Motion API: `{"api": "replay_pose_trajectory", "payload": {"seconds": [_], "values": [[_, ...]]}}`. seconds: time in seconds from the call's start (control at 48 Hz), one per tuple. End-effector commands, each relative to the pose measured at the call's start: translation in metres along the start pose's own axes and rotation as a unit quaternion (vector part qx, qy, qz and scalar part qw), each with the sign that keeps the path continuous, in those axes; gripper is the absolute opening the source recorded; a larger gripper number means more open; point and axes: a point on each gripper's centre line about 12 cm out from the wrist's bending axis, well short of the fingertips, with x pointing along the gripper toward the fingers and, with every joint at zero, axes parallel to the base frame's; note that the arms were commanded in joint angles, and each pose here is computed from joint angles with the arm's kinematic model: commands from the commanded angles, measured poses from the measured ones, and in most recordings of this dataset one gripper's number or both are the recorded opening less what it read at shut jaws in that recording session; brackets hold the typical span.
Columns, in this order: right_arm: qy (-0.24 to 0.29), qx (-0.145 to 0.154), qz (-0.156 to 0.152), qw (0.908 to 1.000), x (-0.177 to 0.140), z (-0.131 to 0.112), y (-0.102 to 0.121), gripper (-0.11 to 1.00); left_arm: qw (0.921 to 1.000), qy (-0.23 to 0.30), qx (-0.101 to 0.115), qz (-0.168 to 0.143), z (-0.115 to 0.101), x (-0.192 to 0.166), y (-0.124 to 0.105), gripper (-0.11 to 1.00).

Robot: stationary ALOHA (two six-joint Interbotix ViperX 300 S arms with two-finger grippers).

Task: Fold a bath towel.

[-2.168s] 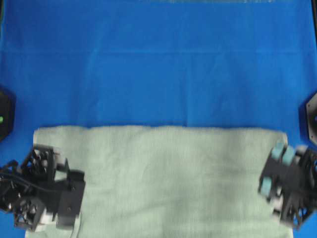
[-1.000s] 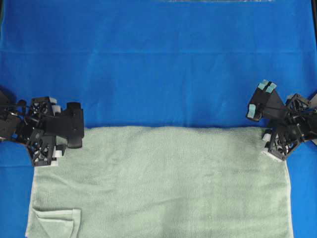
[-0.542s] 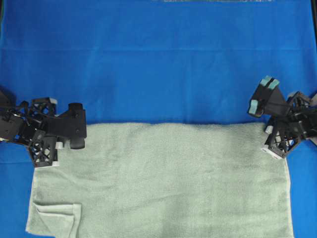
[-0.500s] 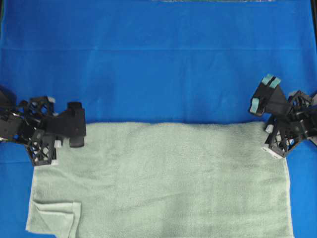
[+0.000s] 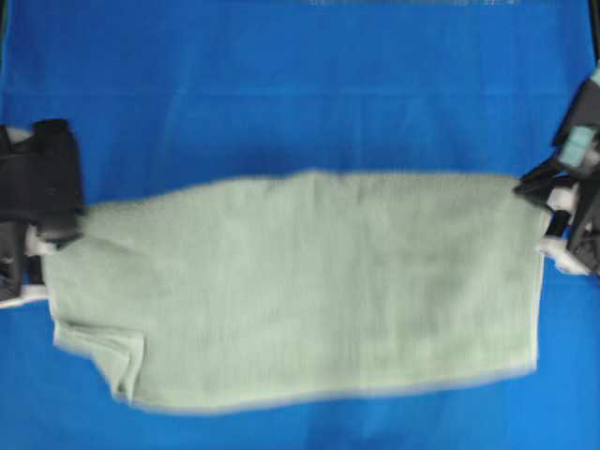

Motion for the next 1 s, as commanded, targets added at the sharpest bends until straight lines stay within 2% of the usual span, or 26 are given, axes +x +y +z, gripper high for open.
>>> {"api": "replay_pose_trajectory", "payload": {"seconds": [0.0, 0.083, 0.25, 0.375, 0.479, 0.604, 0.75, 0.875, 0.98], "values": [[-0.038, -0.002, -0.008, 0.9993, -0.016, 0.019, -0.001, 0.10, 0.9996, -0.020, -0.005, -0.019, 0.010, -0.026, -0.008, 0.13], [-0.061, -0.011, -0.034, 0.9975, -0.017, 0.028, -0.005, 0.10, 0.9991, -0.027, -0.011, -0.031, 0.015, -0.034, -0.017, 0.13], [-0.097, -0.006, -0.123, 0.9876, -0.007, 0.049, -0.031, 0.10, 0.9960, -0.046, -0.027, -0.072, 0.027, -0.045, -0.050, 0.13], [-0.114, 0.018, -0.204, 0.9721, 0.003, 0.069, -0.065, 0.10, 0.9909, -0.062, -0.032, -0.115, 0.038, -0.046, -0.087, 0.13], [-0.116, 0.017, -0.238, 0.9641, 0.014, 0.085, -0.091, 0.10, 0.9871, -0.072, -0.023, -0.141, 0.045, -0.046, -0.114, 0.13], [-0.130, 0.006, -0.247, 0.9604, 0.028, 0.105, -0.115, 0.10, 0.9824, -0.088, -0.008, -0.165, 0.056, -0.046, -0.140, 0.13], [-0.154, 0.005, -0.241, 0.9582, 0.044, 0.129, -0.133, 0.10, 0.9771, -0.107, -0.003, -0.184, 0.070, -0.047, -0.158, 0.13], [-0.155, 0.005, -0.245, 0.9570, 0.048, 0.136, -0.139, 0.10, 0.9746, -0.119, 0.003, -0.189, 0.081, -0.047, -0.170, 0.13], [-0.153, 0.008, -0.244, 0.9576, 0.046, 0.133, -0.139, 0.10, 0.9729, -0.131, 0.013, -0.190, 0.092, -0.048, -0.179, 0.13]]}}
